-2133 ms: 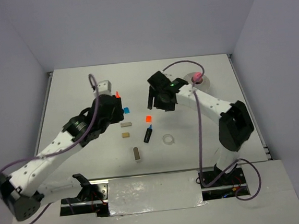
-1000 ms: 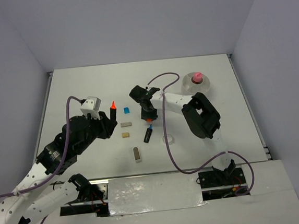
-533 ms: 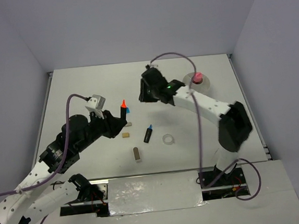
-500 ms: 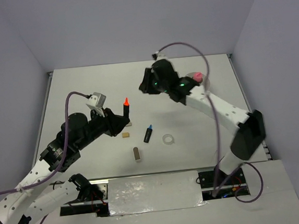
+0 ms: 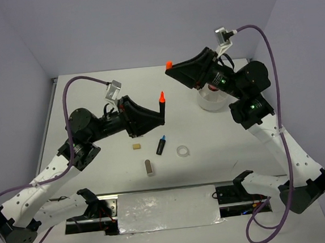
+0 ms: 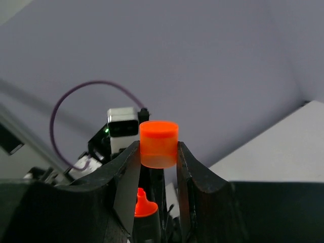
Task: Sort the stationery into containers
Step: Close the pen cap on the pen.
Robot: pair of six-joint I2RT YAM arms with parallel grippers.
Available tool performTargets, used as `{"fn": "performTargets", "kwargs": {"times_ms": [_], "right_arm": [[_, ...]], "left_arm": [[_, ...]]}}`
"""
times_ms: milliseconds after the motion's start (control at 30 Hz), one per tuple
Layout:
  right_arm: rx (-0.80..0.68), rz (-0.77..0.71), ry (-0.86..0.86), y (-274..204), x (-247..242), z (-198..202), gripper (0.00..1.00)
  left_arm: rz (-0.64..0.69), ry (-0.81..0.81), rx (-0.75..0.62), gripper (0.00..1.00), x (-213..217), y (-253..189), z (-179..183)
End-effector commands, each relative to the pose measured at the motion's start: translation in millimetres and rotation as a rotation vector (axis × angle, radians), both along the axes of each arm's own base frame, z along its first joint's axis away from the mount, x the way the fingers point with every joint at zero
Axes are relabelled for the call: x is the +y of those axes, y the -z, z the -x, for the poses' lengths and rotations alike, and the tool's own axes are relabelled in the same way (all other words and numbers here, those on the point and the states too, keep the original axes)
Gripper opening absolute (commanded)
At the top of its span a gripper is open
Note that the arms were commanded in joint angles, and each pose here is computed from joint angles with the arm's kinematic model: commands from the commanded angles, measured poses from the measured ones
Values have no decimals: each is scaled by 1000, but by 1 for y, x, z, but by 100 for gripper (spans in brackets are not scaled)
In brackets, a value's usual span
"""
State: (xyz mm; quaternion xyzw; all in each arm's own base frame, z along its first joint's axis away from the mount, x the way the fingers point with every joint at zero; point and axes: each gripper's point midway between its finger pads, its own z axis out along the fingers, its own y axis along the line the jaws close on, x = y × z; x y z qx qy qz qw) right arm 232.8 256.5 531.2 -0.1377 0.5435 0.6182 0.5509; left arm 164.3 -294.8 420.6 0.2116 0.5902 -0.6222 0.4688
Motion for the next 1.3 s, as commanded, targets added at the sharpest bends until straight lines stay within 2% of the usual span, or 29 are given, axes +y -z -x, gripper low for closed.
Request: {"fn": "performTargets", "kwargs": {"times_ms": [0, 333, 833, 967, 1267], "right_arm": [[-31, -14, -235, 5, 14, 33, 23], [-65, 40, -309, 21, 14, 56, 24], [-106, 8, -255, -2, 4, 64, 27], [-124, 1, -265, -7, 4, 68, 27], [-122, 26, -281, 15, 6, 70, 27]], "left_arm": [[131, 153, -153, 0, 2, -52, 31], [122, 174, -136, 0, -5, -45, 26], [90, 196, -96, 0, -14, -28, 21], [86, 166, -92, 0, -12, -24, 18], [77, 115, -69, 0, -14, -24, 6]]}}
